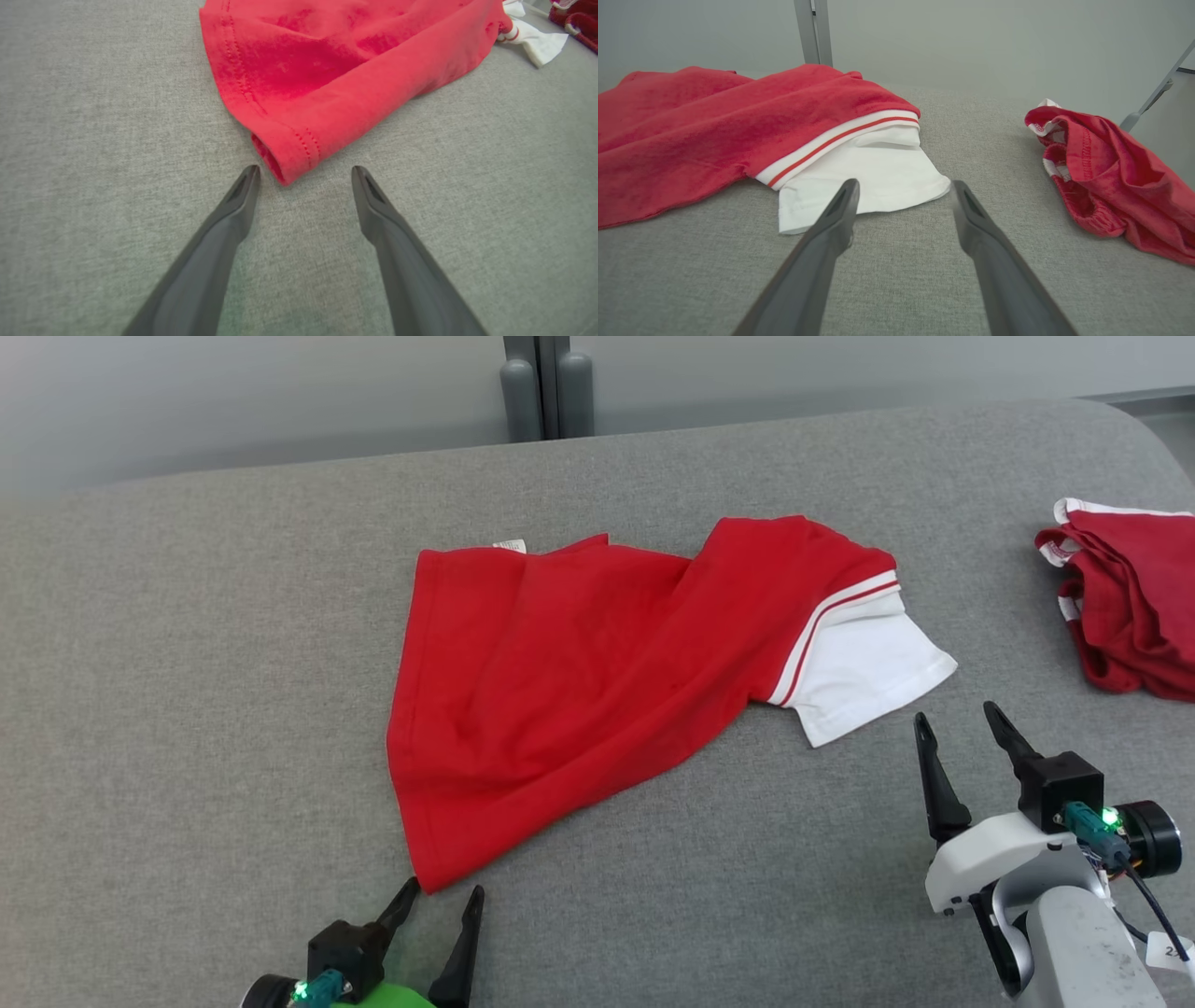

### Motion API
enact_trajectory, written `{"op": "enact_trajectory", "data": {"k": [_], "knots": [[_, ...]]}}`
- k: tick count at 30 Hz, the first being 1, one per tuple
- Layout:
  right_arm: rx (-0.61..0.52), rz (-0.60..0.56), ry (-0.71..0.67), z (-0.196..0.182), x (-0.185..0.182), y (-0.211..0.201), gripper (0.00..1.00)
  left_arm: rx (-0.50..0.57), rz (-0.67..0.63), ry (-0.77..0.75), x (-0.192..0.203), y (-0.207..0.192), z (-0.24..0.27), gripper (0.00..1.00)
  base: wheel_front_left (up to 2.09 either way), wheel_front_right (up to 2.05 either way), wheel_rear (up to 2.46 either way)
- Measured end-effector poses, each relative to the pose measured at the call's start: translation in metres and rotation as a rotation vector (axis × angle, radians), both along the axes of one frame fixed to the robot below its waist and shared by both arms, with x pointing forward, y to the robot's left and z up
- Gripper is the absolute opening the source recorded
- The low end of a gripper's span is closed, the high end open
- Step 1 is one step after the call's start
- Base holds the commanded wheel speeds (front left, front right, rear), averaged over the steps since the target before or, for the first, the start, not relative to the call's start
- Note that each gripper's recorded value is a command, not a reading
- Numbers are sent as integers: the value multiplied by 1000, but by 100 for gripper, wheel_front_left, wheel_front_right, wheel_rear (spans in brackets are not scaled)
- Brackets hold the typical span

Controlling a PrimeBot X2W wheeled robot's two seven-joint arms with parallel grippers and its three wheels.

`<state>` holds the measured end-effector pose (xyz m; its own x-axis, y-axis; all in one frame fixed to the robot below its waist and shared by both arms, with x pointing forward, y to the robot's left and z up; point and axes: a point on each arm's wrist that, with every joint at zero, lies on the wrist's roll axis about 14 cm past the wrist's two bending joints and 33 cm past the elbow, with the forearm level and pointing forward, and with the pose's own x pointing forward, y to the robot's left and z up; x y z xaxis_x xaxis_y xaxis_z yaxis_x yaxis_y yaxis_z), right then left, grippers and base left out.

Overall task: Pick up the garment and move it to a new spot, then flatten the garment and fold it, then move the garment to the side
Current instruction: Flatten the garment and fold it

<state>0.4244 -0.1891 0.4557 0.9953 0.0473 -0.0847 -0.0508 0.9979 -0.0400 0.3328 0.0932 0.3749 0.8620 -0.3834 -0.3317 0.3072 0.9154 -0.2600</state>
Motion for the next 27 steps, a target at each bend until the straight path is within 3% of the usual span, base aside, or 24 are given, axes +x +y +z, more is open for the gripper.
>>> {"op": "enact_trajectory", "data": {"k": [15, 19, 21, 23, 26, 27], "knots": [[-23, 8, 9, -7, 19, 1, 100, 0, -63, 19, 10, -8, -7, 100, 0, 0, 0], [-58, 18, -9, -1, 34, 2, 100, 5, -84, 31, 12, -9, -12, 94, 0, 0, 0], [-77, 19, -11, 0, 41, 2, 100, 13, -92, 38, 13, -8, -15, 76, 0, 0, 0], [-99, 11, -4, -3, 49, -2, 100, 19, -95, 51, 13, -7, -19, 49, 0, 0, 0], [-127, -4, 36, -14, 58, -8, 100, 30, -102, 59, 14, -4, -23, 24, 0, 0, 0], [-131, -11, 50, -18, 60, -11, 100, 30, -103, 60, 14, -4, -23, 9, 0, 0, 0]]}}
